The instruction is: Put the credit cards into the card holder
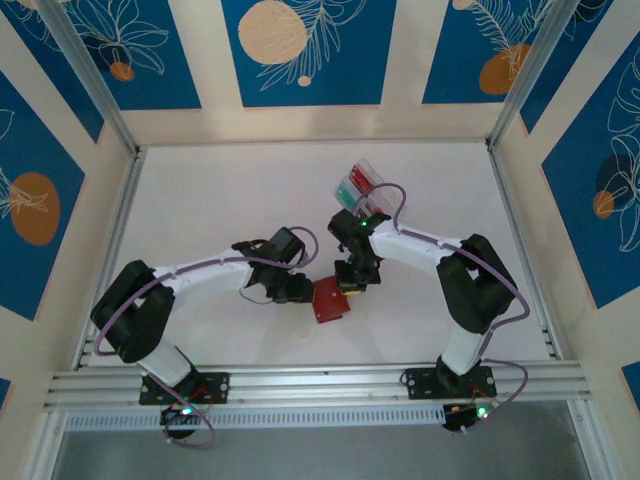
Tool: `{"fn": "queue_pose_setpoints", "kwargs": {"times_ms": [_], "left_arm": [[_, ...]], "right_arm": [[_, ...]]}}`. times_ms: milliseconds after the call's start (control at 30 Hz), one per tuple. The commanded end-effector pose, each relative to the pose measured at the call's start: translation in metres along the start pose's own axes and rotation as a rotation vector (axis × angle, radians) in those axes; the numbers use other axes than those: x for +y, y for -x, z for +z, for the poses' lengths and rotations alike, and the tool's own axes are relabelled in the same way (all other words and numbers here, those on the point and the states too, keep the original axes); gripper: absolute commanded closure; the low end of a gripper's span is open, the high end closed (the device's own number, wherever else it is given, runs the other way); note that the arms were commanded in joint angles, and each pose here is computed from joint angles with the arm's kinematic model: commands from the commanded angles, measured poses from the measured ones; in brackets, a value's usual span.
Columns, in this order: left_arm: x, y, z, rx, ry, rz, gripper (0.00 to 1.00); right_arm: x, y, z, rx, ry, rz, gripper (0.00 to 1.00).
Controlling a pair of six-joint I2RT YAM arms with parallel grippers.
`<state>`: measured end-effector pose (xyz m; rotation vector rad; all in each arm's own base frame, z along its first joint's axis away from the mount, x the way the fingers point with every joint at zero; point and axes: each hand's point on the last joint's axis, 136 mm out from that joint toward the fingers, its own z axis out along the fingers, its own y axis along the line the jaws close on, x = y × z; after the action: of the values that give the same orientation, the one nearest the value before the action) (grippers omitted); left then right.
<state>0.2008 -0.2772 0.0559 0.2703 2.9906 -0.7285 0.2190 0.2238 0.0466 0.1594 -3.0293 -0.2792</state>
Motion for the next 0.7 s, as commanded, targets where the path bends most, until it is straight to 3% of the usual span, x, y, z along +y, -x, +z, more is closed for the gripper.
{"fn": "queue_pose_setpoints", "kwargs": {"times_ms": [0,433,667], "left_arm": [[0.0,-0.002,0.004,0.012,0.007,-0.002,0.66],[-0.008,-0.001,-0.001,0.011,0.029,0.054,0.64],[-0.018,-0.001,0.01,0.034,0.039,0.092,0.64]], "right_arm": [[0.0,-0.003,-0.005,0.002,0.015,-0.015,1.0],[0.036,-0.028,-0.042,-0.027,0.271,-0.098,1.0],[0.028,-0.031,-0.028,0.002,0.331,-0.061,1.0]]}}
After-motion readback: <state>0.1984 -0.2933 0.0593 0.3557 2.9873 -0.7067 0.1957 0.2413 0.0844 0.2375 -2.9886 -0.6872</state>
